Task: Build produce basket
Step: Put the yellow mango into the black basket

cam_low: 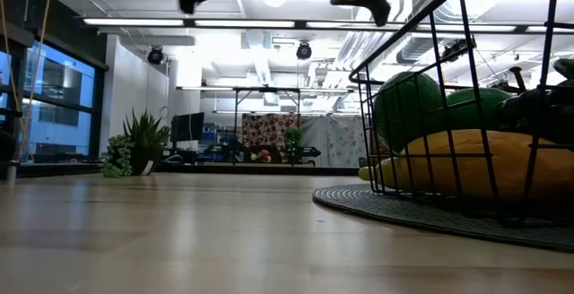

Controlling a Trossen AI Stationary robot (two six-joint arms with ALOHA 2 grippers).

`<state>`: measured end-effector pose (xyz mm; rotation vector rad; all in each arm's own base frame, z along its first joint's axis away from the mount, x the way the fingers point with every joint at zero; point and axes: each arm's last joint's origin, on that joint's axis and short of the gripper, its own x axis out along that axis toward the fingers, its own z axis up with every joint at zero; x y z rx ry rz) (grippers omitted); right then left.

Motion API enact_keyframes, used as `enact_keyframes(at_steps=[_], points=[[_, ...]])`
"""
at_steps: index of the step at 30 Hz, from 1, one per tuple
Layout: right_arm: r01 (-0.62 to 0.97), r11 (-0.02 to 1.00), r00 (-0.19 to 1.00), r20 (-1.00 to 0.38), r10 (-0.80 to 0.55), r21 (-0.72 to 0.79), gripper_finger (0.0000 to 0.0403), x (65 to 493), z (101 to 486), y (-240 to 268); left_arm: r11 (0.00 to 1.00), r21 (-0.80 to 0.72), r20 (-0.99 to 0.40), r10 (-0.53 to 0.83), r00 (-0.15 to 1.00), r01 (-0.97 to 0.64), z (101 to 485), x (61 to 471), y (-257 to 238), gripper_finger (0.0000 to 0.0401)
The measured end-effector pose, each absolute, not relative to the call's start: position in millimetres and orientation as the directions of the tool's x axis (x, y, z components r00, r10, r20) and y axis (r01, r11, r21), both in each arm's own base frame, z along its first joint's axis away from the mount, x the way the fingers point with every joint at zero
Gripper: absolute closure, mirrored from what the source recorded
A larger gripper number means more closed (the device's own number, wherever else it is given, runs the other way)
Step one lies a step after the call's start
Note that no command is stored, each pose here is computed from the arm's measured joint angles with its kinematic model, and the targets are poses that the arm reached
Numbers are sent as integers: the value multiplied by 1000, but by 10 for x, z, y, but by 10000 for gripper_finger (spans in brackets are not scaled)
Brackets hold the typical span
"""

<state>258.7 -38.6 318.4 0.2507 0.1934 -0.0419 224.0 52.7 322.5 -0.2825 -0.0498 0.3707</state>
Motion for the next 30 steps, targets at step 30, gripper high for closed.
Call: enact_keyframes(at_steps=[30], points=[[34, 944, 999, 3, -37, 329, 182, 1908, 2736, -274, 872, -299, 32, 415, 909, -388, 2744, 1947, 250, 78]])
